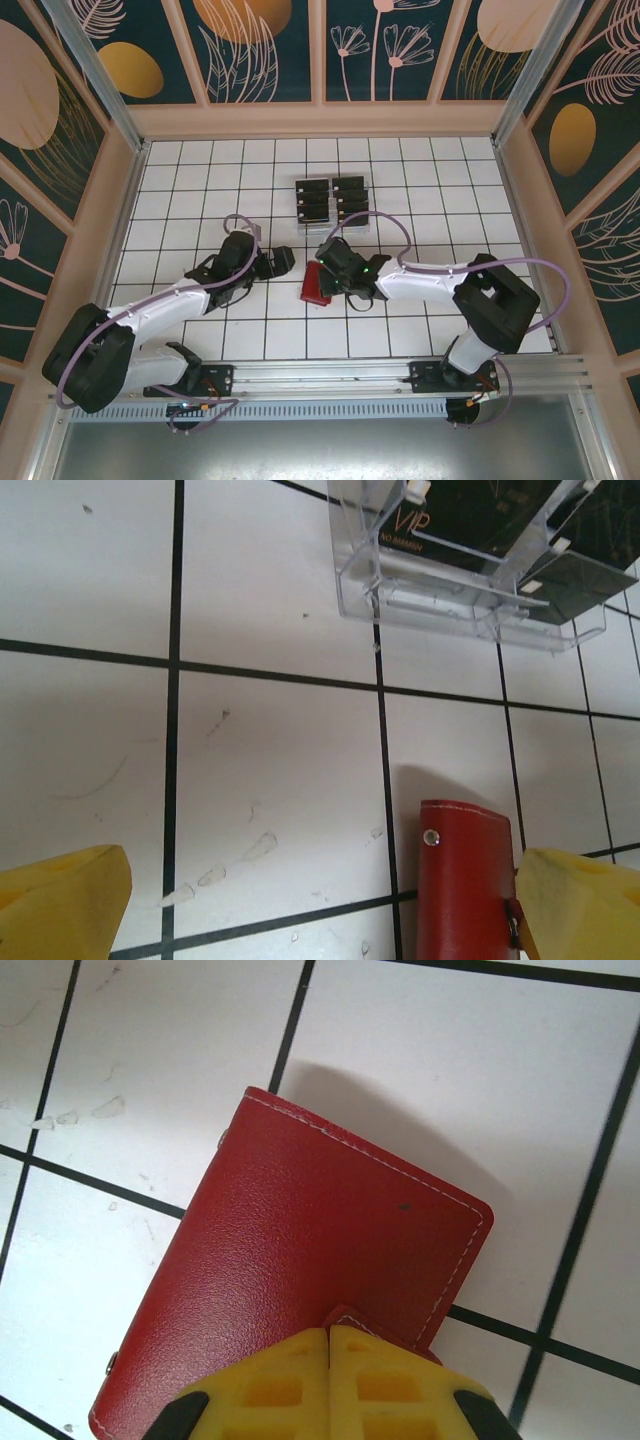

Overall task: Put the credit cards into the card holder
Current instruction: Open the button on the card holder.

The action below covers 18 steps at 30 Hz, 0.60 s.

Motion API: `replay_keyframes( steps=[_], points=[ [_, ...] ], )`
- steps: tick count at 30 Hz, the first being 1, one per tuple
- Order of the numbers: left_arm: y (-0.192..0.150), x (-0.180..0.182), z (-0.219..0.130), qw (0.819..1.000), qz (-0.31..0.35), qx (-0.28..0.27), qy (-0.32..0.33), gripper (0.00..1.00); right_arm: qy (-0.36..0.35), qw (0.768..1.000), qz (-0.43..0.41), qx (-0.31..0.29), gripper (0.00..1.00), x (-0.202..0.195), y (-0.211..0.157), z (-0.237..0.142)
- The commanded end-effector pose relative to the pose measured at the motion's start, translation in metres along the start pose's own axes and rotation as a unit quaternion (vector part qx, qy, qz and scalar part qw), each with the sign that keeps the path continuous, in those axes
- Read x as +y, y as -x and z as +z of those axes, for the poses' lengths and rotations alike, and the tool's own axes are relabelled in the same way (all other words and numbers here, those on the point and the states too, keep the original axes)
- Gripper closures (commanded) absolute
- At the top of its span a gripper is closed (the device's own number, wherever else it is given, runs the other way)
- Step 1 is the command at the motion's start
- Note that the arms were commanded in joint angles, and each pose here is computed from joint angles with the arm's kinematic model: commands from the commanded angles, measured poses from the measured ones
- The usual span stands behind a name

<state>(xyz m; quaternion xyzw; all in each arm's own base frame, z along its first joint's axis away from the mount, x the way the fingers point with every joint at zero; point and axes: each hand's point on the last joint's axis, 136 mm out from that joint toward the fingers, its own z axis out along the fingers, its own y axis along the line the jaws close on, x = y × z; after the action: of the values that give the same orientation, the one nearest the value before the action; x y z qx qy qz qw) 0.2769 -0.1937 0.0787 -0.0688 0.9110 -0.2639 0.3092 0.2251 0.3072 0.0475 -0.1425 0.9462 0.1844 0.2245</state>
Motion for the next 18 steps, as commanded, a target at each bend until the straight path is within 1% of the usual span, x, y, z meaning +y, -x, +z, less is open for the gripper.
replay_keyframes(
  steps=[1, 8, 18],
  points=[
    [-0.01, 0.008, -0.003, 0.999, 0.027, 0.005, 0.028, 0.01, 0.027, 1.0, -0.009, -0.006, 1.0, 0.016, 0.007, 0.005],
    [-0.025, 0.005, 0.003, 0.995, 0.077, 0.018, 0.056, 0.01, 0.021, 1.0, -0.019, 0.006, 1.0, 0.019, 0.004, 0.016],
    [-0.051, 0.0, 0.017, 0.99, 0.117, 0.041, 0.068, 0.01, 0.018, 1.0, -0.018, 0.007, 1.0, 0.016, 0.001, 0.018]
  ],
)
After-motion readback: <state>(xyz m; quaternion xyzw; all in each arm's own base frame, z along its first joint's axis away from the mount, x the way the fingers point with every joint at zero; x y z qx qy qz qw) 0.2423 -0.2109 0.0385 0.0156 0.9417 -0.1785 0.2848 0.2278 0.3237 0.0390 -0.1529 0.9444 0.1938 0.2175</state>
